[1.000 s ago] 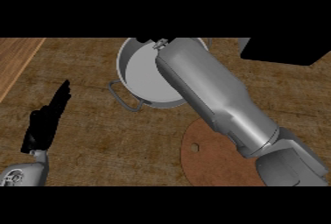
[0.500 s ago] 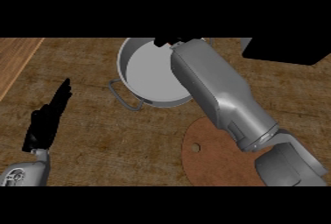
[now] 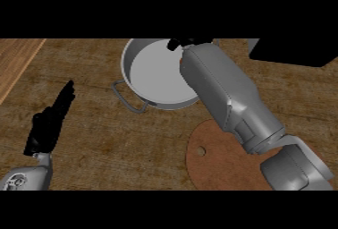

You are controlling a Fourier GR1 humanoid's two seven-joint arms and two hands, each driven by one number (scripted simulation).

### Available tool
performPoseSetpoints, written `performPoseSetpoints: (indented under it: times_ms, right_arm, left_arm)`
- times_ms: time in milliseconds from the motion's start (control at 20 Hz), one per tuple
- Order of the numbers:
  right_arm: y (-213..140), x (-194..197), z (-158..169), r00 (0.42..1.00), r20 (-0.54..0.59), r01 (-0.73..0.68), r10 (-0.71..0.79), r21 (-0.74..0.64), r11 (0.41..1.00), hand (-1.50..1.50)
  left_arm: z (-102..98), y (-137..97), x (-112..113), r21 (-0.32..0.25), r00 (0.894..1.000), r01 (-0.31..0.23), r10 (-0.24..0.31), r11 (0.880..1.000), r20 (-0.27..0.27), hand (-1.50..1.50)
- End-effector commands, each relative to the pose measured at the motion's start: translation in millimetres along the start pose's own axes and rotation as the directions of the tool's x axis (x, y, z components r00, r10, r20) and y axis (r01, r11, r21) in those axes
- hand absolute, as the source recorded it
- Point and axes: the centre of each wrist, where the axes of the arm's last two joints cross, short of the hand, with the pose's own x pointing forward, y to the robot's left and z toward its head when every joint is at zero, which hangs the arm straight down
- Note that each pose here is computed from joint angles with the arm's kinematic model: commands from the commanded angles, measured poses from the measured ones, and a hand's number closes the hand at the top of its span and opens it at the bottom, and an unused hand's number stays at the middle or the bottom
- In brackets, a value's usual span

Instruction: Pick the tomato from the cutting board and place it in the pot

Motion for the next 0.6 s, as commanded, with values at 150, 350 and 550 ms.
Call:
performPoseSetpoints:
  times_ms: [150, 350, 550]
  right_arm:
    - [-14.0, 13.3, 0.0, 0.945, 0.116, 0.322, -0.305, -0.19, 0.927, -1.5]
    - [-18.2, 12.8, -2.3, 0.895, 0.104, 0.446, -0.435, -0.252, 0.859, -1.5]
    - [-19.7, 8.1, -3.5, 0.854, 0.068, 0.518, -0.516, -0.199, 0.832, -1.5]
  left_arm:
    - [-1.4, 12.1, 4.6, -0.001, 1.0, 0.003, -0.003, 1.0, -0.002, 0.0]
    - [8.7, 6.5, -6.1, -0.01, 1.0, 0.004, -0.004, 1.0, -0.006, 0.0]
    - [3.5, 12.4, -7.4, 0.001, 1.0, 0.007, -0.007, 1.0, -0.02, 0.0]
